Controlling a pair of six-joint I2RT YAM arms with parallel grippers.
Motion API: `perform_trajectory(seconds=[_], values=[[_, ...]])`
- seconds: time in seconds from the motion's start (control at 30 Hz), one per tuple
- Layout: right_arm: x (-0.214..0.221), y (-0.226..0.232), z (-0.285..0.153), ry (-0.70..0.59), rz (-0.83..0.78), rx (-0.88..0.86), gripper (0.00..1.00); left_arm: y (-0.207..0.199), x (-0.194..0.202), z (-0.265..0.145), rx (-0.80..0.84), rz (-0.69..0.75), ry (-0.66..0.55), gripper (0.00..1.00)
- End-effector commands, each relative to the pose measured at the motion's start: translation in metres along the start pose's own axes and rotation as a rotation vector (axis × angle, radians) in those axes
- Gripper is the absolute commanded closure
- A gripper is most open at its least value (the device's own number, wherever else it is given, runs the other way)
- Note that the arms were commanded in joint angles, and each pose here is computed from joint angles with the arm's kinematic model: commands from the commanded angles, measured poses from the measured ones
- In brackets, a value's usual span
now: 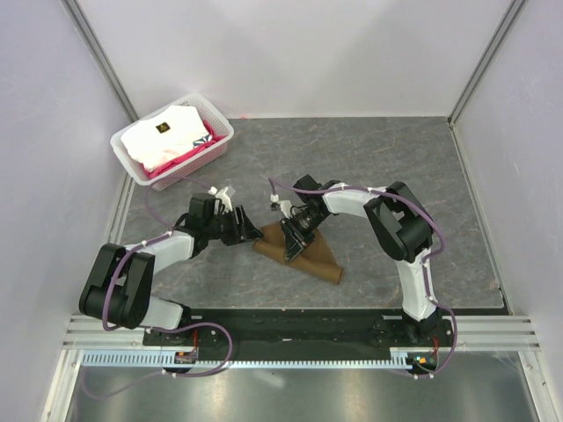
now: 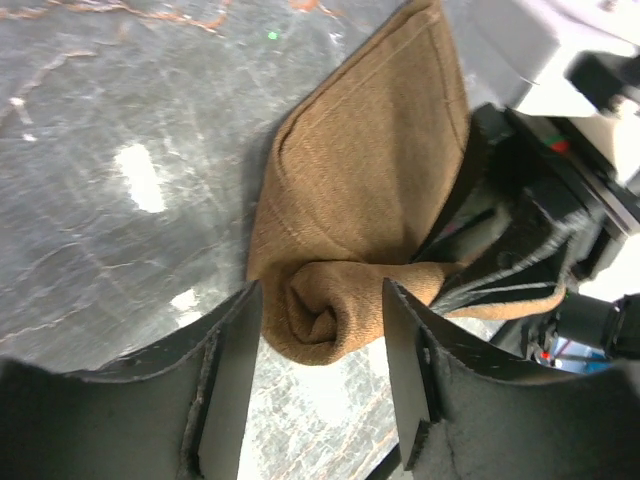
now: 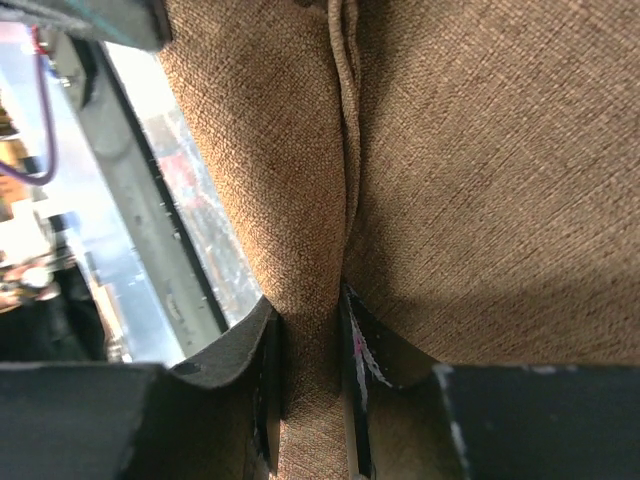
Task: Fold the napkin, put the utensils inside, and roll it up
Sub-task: Roll the napkin with the utensil
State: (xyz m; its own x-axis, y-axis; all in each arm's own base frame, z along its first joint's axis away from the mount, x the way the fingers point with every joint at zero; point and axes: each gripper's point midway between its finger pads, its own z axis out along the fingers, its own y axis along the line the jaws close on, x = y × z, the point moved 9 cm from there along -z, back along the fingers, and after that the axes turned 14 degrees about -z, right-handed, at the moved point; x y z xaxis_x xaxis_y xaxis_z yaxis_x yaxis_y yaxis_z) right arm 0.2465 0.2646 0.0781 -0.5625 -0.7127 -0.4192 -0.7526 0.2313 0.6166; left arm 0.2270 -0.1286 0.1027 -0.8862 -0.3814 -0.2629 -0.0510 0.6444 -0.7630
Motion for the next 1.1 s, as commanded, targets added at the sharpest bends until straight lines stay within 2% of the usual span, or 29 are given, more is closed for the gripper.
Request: perform_trajectory(seconds=[0.0,0.13,0.2,0.53,0.63,0.67,0.7,0.73,1.07], values=[[0.035,-0.021,0.019,0.153,0.103,0.036,0.76,-0.009,0.001,0.000,0.097,0.047,0.006,0.45],[0.038,-0.026,0.020,0.154,0.115,0.030,0.76,-0.007,0.005,0.002,0.098,0.034,0.027,0.51],[0.040,-0.028,0.021,0.161,0.126,0.030,0.76,-0.005,0.007,0.004,0.098,0.028,0.044,0.58],[0.041,-0.036,0.022,0.166,0.145,0.041,0.76,-0.003,0.012,0.013,0.112,0.008,0.096,0.59],[0.040,-0.038,0.023,0.166,0.147,0.043,0.77,0.000,0.012,0.015,0.092,0.003,0.097,0.75],[0.040,-0.038,0.022,0.163,0.148,0.043,0.76,0.001,0.012,0.015,0.077,-0.003,0.095,0.87],[0.040,-0.038,0.022,0.159,0.145,0.042,0.76,0.002,0.012,0.015,0.055,-0.012,0.099,0.93],[0.038,-0.038,0.021,0.156,0.143,0.042,0.74,0.004,0.010,0.016,0.032,-0.015,0.090,0.98],[0.010,-0.018,-0.014,0.077,0.063,0.195,0.45,0.012,0.006,0.024,-0.086,-0.061,0.134,0.98]])
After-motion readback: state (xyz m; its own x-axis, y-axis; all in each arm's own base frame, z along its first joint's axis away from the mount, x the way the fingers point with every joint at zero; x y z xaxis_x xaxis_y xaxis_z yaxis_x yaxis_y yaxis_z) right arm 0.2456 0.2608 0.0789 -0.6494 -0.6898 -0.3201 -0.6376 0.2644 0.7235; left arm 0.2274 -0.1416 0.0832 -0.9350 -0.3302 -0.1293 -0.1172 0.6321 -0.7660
